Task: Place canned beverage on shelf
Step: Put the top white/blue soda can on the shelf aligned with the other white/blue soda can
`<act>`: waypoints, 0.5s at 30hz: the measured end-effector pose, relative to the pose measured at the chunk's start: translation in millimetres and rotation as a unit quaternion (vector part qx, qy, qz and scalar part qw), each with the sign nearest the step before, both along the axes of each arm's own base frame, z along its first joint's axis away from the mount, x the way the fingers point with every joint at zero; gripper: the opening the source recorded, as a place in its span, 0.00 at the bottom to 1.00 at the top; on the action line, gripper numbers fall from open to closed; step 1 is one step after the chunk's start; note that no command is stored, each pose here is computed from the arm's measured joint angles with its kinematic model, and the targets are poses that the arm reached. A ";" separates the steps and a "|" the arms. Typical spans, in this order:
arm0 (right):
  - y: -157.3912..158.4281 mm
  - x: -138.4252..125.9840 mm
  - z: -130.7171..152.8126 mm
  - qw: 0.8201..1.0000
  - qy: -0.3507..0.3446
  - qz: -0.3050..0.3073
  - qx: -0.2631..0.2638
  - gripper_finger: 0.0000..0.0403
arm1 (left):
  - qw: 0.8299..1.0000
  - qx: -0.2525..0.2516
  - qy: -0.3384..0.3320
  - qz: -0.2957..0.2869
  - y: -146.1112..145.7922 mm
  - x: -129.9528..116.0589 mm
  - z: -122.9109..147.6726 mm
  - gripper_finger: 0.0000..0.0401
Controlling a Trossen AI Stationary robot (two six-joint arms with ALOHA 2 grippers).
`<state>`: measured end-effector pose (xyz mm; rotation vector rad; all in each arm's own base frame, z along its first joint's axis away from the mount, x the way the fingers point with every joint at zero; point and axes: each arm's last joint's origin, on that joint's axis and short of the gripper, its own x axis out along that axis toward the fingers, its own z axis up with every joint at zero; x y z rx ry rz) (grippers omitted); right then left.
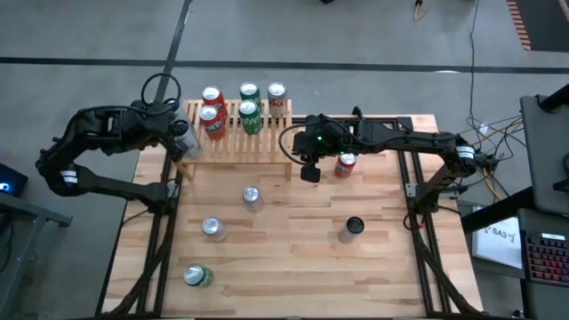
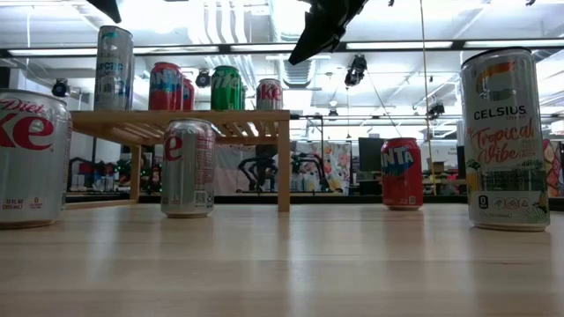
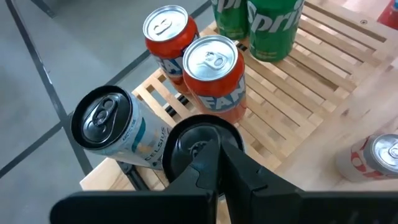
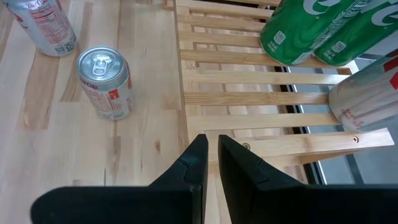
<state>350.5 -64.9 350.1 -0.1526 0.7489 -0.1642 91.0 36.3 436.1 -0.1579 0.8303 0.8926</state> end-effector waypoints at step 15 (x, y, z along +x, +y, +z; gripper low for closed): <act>-0.1 0.4 0.4 1.000 -0.002 0.004 -0.005 0.07 | 0.998 -0.035 -0.056 0.018 -6.9 -24.4 -6.2 0.00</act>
